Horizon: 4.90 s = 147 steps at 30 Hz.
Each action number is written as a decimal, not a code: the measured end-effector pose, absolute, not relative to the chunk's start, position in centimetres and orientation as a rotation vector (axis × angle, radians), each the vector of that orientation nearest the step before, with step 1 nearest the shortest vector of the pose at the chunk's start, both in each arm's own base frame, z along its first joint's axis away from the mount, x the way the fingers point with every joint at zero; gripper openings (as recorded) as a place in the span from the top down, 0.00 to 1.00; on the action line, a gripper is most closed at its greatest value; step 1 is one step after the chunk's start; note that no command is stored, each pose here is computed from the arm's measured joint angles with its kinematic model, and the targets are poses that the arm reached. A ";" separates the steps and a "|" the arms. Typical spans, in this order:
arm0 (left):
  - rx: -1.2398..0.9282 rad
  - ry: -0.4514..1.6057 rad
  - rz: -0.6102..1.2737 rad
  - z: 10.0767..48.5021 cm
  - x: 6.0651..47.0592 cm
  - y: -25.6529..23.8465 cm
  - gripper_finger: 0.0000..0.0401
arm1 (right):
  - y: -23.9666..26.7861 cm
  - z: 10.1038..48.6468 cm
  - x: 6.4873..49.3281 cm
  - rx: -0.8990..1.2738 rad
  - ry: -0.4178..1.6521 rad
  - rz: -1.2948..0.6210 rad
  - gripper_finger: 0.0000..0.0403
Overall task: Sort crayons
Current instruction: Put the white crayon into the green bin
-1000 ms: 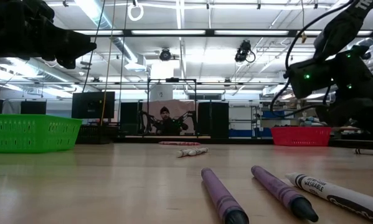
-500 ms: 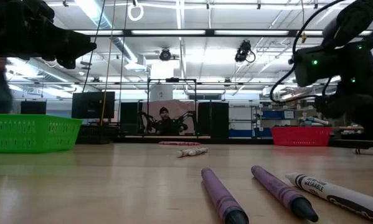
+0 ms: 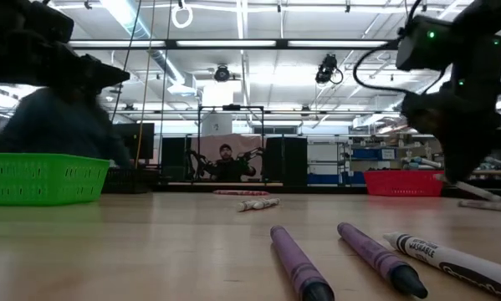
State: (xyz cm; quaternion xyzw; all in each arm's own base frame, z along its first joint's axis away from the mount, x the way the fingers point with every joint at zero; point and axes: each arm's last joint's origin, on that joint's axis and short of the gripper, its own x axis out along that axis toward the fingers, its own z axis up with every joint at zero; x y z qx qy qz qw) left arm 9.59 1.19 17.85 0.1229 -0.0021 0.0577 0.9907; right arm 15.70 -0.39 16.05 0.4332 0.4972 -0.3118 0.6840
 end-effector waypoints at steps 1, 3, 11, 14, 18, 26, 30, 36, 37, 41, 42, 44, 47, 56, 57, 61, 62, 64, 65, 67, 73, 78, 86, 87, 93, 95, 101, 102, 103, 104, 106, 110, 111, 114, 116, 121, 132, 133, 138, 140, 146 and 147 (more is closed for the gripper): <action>0.236 -0.034 0.118 18.1 9.6 1.2 0.54 | -0.4 16.2 15.9 0.960 1.081 -0.694 0.91; 0.152 -0.128 0.119 19.0 9.5 1.2 0.54 | -0.3 16.5 16.3 0.922 1.016 -0.668 0.91; -0.189 -0.459 -0.035 21.8 8.8 0.8 0.54 | 0.7 17.9 18.3 0.732 0.755 -0.548 0.91; -0.171 -0.479 -0.076 21.2 9.2 0.6 0.54 | 1.2 18.7 19.2 0.666 0.633 -0.497 0.91; -0.159 -0.463 -0.096 21.2 10.1 0.4 0.54 | 1.7 19.7 19.9 0.598 0.508 -0.456 0.91; -0.138 -0.394 -0.126 22.1 13.9 0.0 0.54 | 2.2 21.4 20.8 0.514 0.316 -0.407 0.91; -0.144 -0.310 -0.125 23.2 17.1 0.0 0.54 | 2.7 22.1 21.1 0.474 0.260 -0.362 0.91; -0.149 -0.242 -0.100 24.3 21.5 0.0 0.54 | 4.2 22.0 21.3 0.397 0.243 -0.334 0.91; -0.150 -0.220 -0.107 24.2 22.4 -0.1 0.54 | 4.5 21.9 21.4 0.384 0.238 -0.323 0.91; -0.155 -0.153 -0.132 23.7 25.6 -0.7 0.54 | 5.5 22.1 21.8 0.337 0.199 -0.269 0.91; -0.158 -0.139 -0.137 23.5 26.4 -0.9 0.54 | 5.8 22.1 21.9 0.323 0.193 -0.254 0.91; -0.162 -0.111 -0.143 23.1 27.9 -1.2 0.54 | 6.3 22.1 22.0 0.294 0.185 -0.228 0.91; -0.160 -0.086 -0.159 22.6 29.8 -1.8 0.54 | 7.1 21.9 22.1 0.273 0.181 -0.196 0.91; -0.119 -0.025 -0.152 20.9 32.1 -1.8 0.54 | 8.4 22.2 22.1 0.208 0.126 -0.178 0.91; -0.141 -0.020 -0.145 20.9 32.2 -1.6 0.54 | 8.3 22.2 22.1 0.197 0.121 -0.199 0.91; -0.189 0.001 -0.124 20.8 33.2 -1.1 0.48 | 8.1 22.5 22.2 0.184 0.092 -0.227 0.91; -0.195 0.002 -0.125 20.8 33.5 -1.1 0.45 | 8.1 22.6 22.2 0.184 0.085 -0.228 0.91; -0.196 -0.002 -0.127 20.8 34.6 -1.2 0.40 | 7.9 22.7 22.3 0.187 0.078 -0.235 0.91; -0.197 -0.004 -0.128 20.8 35.3 -1.2 0.37 | 7.8 22.6 22.3 0.187 0.079 -0.238 0.91; -0.206 0.001 -0.127 20.8 36.6 -1.3 0.33 | 7.7 22.6 22.4 0.190 0.079 -0.242 0.91; -0.184 0.061 -0.122 20.7 39.2 -1.4 0.30 | 7.8 22.5 22.3 0.194 0.089 -0.236 0.91; -0.173 0.045 -0.124 20.9 39.4 -1.4 0.31 | 7.9 22.5 22.3 0.197 0.094 -0.231 0.91; -0.173 0.045 -0.122 20.9 39.4 -1.3 0.48 | 7.9 22.5 22.3 0.199 0.090 -0.230 0.91; -0.175 0.045 -0.121 20.9 39.4 -1.3 0.53 | 7.9 22.5 22.3 0.199 0.090 -0.230 0.91; -0.183 0.045 -0.118 20.9 39.4 -1.2 0.80 | 7.8 22.5 22.3 0.198 0.090 -0.237 0.91; -0.182 0.045 -0.119 20.9 39.4 -1.2 0.88 | 7.8 22.5 22.3 0.196 0.091 -0.238 0.91; -0.182 0.044 -0.111 20.9 39.4 -1.2 0.93 | 7.8 22.5 22.3 0.199 0.087 -0.244 0.82; -0.182 0.044 -0.110 20.9 39.4 -1.2 0.93 | 7.8 22.5 22.3 0.199 0.087 -0.244 0.79; -0.182 0.048 -0.108 20.9 39.4 -1.2 0.92 | 7.8 22.6 22.3 0.200 0.086 -0.244 0.76; -0.182 0.058 -0.104 20.8 39.4 -1.1 0.91 | 7.8 22.6 22.2 0.200 0.084 -0.243 0.73; -0.178 0.089 -0.098 20.7 39.3 -1.1 0.90 | 7.7 23.0 22.0 0.203 0.069 -0.239 0.68; -0.167 0.143 -0.036 21.2 38.8 -0.9 0.90 | 7.8 24.4 21.1 0.207 0.019 -0.206 0.58; -0.162 0.157 -0.018 21.5 38.5 -0.9 0.90 | 7.9 24.6 20.9 0.204 0.014 -0.195 0.56; -0.134 0.212 0.047 22.7 37.5 -1.3 0.90 | 8.4 25.1 20.1 0.194 0.008 -0.159 0.51; -0.108 0.250 0.092 23.6 36.6 -2.2 0.90 | 8.9 25.1 19.7 0.185 0.022 -0.130 0.50; -0.063 0.318 0.251 26.0 33.3 -5.8 0.90 | 10.6 24.2 19.0 0.152 0.096 -0.056 0.50; -0.272 0.661 0.453 28.2 22.7 -8.0 0.90 | 13.3 22.9 18.7 0.143 0.134 0.043 0.52; -0.305 0.742 0.483 28.0 21.6 -7.5 0.90 | 13.3 23.1 18.7 0.164 0.116 0.042 0.52; -0.337 1.130 0.610 27.3 17.0 -5.5 0.90 | 13.9 24.0 18.5 0.276 0.034 0.080 0.52; -0.311 1.267 0.640 27.1 15.9 -4.8 0.90 | 14.4 24.0 18.3 0.296 0.025 0.103 0.52; -0.165 1.520 0.453 25.5 15.9 -4.1 0.90 | 16.3 23.8 18.4 0.361 -0.051 0.169 0.52; -0.143 1.529 0.404 25.0 16.2 -4.1 0.90 | 16.5 23.8 18.4 0.366 -0.070 0.176 0.52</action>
